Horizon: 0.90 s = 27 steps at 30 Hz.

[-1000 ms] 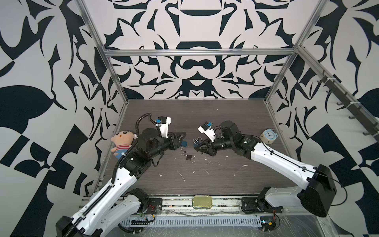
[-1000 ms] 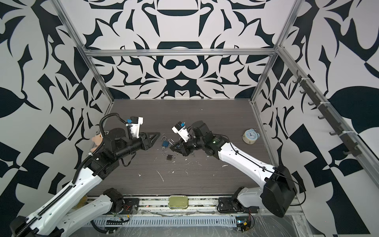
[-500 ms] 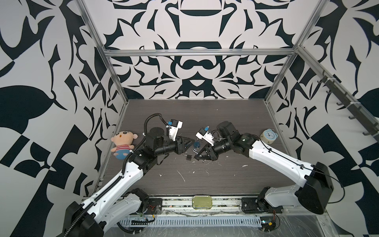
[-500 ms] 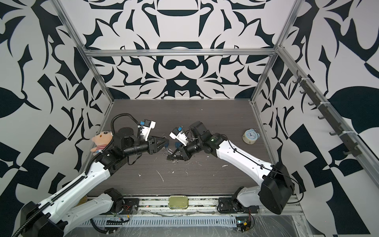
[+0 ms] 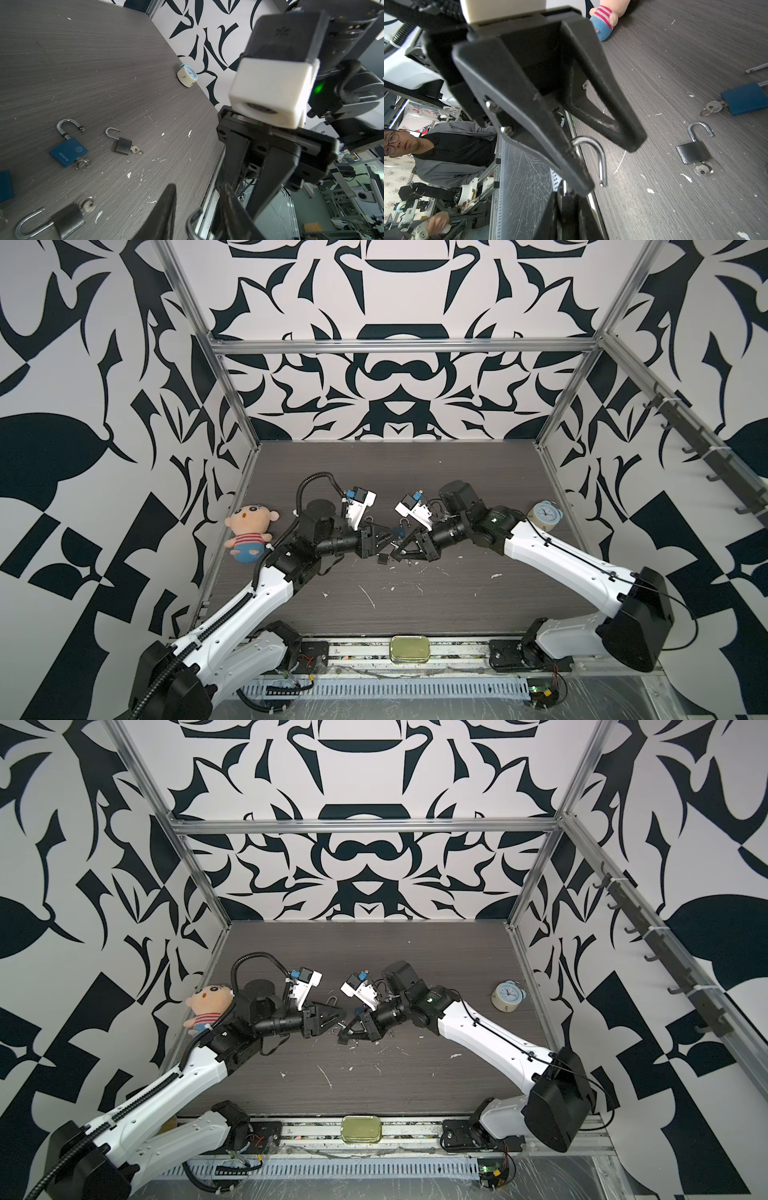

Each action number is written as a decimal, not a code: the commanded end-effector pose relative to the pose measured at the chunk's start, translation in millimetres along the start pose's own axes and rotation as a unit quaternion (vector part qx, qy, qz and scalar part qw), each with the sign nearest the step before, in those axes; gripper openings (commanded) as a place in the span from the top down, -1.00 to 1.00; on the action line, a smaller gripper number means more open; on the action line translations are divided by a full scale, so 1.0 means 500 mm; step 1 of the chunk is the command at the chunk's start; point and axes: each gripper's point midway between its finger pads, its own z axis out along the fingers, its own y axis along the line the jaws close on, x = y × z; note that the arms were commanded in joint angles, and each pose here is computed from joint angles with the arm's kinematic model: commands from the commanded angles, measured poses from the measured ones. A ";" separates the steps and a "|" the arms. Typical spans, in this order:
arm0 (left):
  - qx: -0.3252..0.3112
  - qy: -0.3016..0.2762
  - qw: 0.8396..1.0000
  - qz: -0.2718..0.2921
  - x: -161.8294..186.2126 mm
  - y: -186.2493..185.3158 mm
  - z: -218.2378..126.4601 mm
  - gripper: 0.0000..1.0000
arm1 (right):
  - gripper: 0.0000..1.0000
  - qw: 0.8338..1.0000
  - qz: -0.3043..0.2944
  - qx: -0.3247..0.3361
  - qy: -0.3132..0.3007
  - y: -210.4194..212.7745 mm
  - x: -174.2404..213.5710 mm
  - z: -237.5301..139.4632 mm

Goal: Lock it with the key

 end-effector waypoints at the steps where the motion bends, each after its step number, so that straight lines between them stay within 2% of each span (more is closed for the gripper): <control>1: 0.010 0.001 1.000 0.015 0.012 -0.014 -0.012 0.24 | 1.00 0.999 -0.033 -0.023 -0.026 0.040 -0.043 -0.015; 27: -0.008 -0.012 1.000 0.025 0.027 -0.008 -0.035 0.35 | 1.00 0.998 -0.023 -0.046 -0.036 0.052 -0.057 -0.030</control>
